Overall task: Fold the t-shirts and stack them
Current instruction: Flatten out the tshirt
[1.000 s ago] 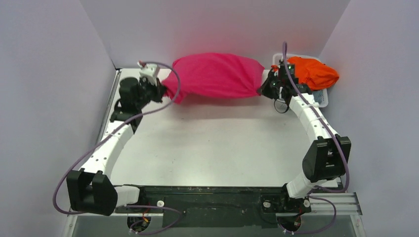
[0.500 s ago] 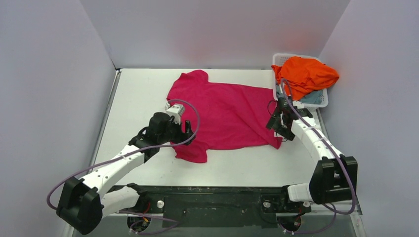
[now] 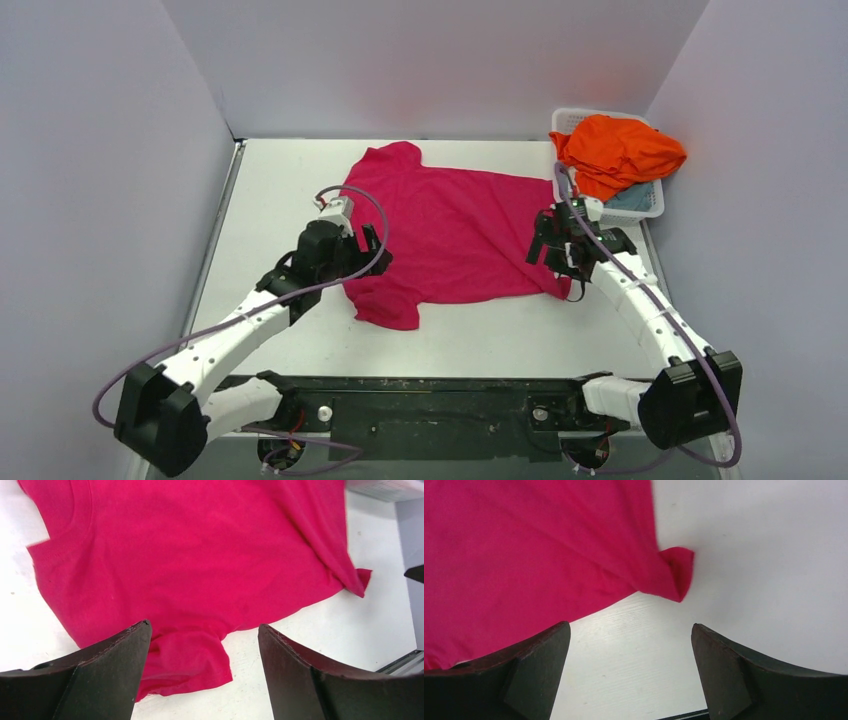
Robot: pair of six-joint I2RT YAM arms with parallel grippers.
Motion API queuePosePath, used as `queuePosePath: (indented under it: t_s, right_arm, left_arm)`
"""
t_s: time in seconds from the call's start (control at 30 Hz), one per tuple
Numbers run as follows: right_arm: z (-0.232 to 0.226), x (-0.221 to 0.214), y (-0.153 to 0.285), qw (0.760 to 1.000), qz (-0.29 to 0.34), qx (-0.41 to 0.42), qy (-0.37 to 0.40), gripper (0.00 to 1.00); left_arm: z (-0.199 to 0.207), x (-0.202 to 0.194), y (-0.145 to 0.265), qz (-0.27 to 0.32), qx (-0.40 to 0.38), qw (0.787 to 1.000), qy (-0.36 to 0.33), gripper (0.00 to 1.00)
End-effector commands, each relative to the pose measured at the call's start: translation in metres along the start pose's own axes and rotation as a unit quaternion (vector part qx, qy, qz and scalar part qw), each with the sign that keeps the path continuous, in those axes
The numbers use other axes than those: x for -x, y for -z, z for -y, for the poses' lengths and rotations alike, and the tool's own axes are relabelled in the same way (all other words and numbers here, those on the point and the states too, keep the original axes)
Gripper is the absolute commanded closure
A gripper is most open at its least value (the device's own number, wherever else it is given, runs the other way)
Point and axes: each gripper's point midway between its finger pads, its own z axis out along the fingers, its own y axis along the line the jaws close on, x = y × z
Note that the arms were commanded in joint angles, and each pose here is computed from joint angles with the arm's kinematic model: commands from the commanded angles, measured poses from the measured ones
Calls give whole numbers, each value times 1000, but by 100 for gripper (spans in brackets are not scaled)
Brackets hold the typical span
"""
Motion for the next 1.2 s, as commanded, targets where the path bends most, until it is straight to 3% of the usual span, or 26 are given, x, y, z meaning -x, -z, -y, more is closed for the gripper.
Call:
queuePosePath:
  t_s: [0.0,0.13,0.23,0.43,0.6,0.8,0.9,1.03,1.1,1.17]
  right_arm:
    - [-49,-9,-3,994,-19,57,88,14]
    - [-83,-24,-15,989,-48,93,101,14]
    - [-94,-34,-28,988,-66,99,98,14]
    - [-94,-41,-39,989,-69,93,87,14]
    - [-85,-45,-38,991,-64,82,85,14]
    - [-72,-51,-36,992,-63,68,81,14]
    - [-62,-53,-37,994,-59,53,70,14]
    - [-45,-51,-36,997,-52,39,34,14]
    - [-35,-48,-36,998,-48,34,9,15]
    - [-23,-46,-36,999,-45,27,-12,15]
  left_arm:
    - [-5,-9,-18,-51,25,996,64,11]
    - [-22,-39,-14,-92,59,990,86,10]
    - [-28,-47,6,-83,63,989,105,9]
    - [-65,-94,42,-89,115,979,141,9]
    - [-78,-119,47,-93,126,971,179,9]
    - [-72,-123,20,-85,89,974,190,37]
    - [-72,-122,7,-91,92,975,178,44]
    - [-68,-131,-6,-122,84,974,173,57]
    - [-70,-135,-9,-130,88,973,171,71]
    - [-72,-135,-11,-129,93,973,168,75]
